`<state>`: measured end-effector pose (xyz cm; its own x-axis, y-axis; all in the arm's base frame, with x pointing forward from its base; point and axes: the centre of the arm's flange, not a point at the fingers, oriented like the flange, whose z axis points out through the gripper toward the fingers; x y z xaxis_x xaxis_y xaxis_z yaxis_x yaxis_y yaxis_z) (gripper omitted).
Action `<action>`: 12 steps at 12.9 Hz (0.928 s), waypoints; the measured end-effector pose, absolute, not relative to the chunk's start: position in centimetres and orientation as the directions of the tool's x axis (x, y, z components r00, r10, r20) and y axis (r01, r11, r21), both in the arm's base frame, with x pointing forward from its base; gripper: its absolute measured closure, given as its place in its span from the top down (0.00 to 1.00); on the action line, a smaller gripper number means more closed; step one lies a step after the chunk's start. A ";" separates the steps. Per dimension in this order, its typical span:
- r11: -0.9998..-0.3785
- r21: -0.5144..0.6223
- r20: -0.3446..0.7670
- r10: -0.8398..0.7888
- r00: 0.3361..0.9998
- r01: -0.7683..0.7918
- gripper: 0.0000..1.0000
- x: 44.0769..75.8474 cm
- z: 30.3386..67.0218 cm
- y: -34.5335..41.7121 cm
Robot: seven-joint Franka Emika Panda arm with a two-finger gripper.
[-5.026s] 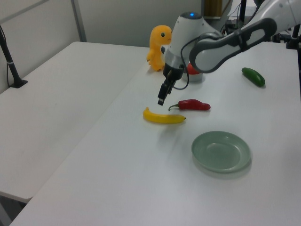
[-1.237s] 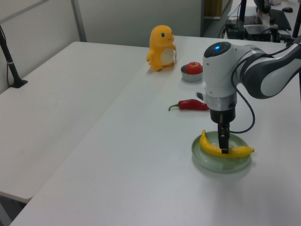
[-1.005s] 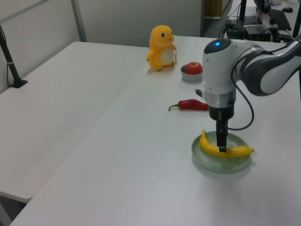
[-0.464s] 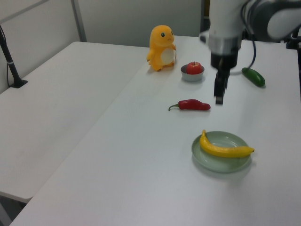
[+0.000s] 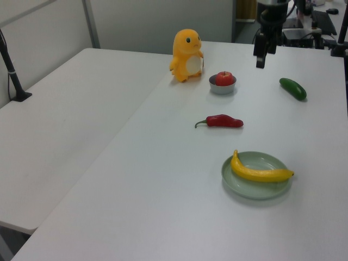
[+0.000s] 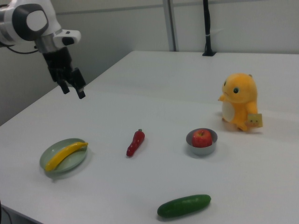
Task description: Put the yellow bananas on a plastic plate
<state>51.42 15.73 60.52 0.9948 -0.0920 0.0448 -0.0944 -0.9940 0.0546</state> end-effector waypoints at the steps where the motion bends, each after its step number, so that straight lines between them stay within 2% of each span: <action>1: -0.991 0.043 0.043 -0.121 0.992 -0.123 1.00 51.8 60.7 14.2; 5: -0.992 0.031 0.037 -0.118 0.992 -0.119 1.00 52.5 60.8 10.9; 8: -1.000 -0.021 0.038 -0.010 0.999 -0.009 1.00 53.2 60.9 8.3; 12: -0.990 -0.060 0.120 0.123 0.985 0.131 1.00 54.8 61.3 4.2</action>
